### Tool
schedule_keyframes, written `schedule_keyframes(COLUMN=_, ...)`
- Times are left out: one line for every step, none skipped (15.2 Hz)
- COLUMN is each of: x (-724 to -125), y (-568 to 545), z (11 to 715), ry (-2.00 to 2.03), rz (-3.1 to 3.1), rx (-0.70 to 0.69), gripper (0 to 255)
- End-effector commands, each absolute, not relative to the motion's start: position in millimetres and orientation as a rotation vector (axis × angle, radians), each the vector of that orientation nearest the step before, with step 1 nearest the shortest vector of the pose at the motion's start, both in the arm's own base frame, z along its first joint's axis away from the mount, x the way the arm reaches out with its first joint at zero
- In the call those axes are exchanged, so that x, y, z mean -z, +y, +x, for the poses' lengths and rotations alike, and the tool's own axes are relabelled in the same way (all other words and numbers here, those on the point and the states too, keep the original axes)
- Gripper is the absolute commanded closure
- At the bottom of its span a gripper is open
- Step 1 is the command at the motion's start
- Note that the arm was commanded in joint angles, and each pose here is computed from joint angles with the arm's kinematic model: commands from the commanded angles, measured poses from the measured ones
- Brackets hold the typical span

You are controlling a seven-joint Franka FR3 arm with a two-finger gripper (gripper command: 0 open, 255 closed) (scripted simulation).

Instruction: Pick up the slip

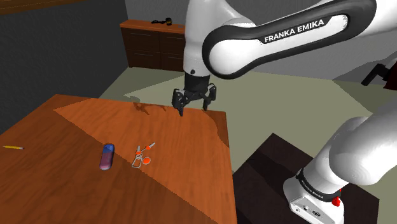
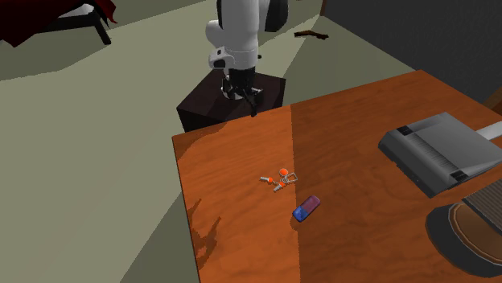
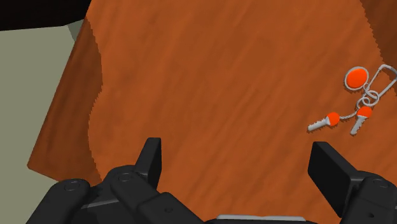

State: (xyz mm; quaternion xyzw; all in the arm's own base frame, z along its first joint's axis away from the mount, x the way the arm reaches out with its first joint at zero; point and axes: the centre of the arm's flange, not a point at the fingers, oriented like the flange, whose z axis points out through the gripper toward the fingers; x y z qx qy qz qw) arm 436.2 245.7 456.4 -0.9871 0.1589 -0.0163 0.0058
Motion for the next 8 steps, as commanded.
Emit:
schedule_keyframes(x=-440, y=264, z=449, ry=0.524, rz=-3.088, rx=0.034, gripper=0)
schedule_keyframes(x=-433, y=274, z=455, ry=0.535, rz=-3.088, rx=0.026, gripper=0)
schedule_keyframes(x=-426, y=284, z=461, ry=0.547, rz=-3.088, rx=0.017, gripper=0)
schedule_keyframes(x=-419, y=294, z=467, ry=0.558, rz=-3.088, rx=0.009, gripper=0)
schedule_keyframes(x=-411, y=303, z=473, ry=0.57, rz=-3.088, rx=0.0, gripper=0)
schedule_keyframes(x=-404, y=313, z=479, ry=0.581, rz=-3.088, rx=-0.008, gripper=0)
schedule_keyframes(x=-396, y=323, z=485, ry=0.593, rz=-3.087, rx=-0.017, gripper=0)
schedule_keyframes(x=-389, y=332, z=491, ry=0.604, rz=-3.087, rx=-0.025, gripper=0)
